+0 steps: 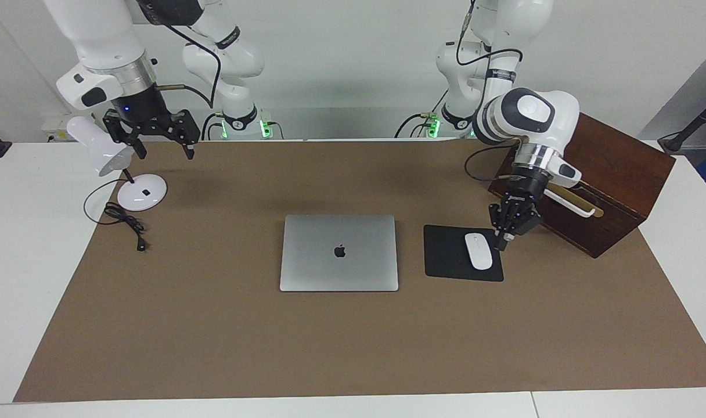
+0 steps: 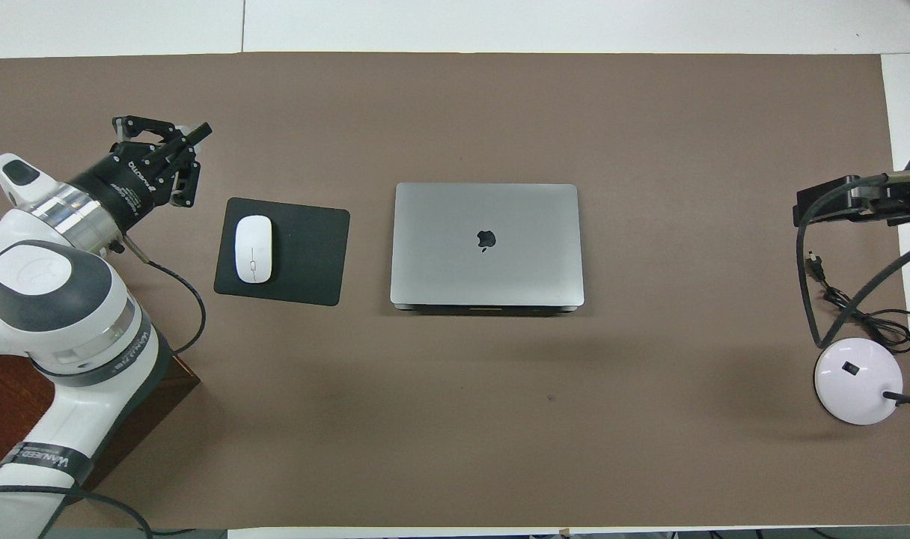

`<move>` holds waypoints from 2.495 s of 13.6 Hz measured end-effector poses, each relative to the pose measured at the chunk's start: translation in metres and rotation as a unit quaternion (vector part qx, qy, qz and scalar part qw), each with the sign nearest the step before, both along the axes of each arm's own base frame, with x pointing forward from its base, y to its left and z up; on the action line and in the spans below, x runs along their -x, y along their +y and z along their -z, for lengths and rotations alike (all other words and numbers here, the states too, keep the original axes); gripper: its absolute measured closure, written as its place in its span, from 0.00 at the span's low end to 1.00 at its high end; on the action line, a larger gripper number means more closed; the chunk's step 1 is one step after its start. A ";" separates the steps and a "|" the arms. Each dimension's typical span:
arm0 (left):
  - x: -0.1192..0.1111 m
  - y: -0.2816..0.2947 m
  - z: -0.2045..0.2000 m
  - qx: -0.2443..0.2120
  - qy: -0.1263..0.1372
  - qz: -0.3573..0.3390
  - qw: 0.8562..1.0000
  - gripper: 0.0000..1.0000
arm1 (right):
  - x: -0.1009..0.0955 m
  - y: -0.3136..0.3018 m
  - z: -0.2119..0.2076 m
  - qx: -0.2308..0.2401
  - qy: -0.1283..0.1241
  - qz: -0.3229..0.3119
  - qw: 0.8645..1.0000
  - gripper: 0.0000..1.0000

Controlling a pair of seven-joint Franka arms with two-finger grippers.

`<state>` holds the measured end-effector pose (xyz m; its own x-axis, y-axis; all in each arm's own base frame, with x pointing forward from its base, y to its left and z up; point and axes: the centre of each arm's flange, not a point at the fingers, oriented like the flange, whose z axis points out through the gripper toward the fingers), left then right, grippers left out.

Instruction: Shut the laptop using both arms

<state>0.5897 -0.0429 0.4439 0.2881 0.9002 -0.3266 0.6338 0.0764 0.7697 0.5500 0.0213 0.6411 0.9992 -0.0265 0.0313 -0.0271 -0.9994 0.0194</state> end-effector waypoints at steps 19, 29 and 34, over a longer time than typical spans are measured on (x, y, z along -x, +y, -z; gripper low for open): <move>0.044 0.110 -0.107 -0.404 0.202 0.400 0.798 0.99 | 0.002 -0.009 -0.004 -0.012 -0.003 -0.007 1.000 0.00; 0.106 0.089 -0.134 -0.350 0.273 0.468 0.765 0.44 | 0.002 -0.008 -0.004 -0.012 -0.003 -0.008 1.000 0.00; 0.089 0.073 -0.135 -0.377 0.235 0.461 0.768 0.00 | 0.002 -0.007 -0.004 -0.012 -0.003 -0.008 1.000 0.00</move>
<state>0.5004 0.0303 0.5786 0.9270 0.3674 -0.0752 0.3712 -0.9275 0.0444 0.5480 0.0139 0.6450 0.9993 -0.0105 0.0370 -0.0104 -0.9999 -0.0044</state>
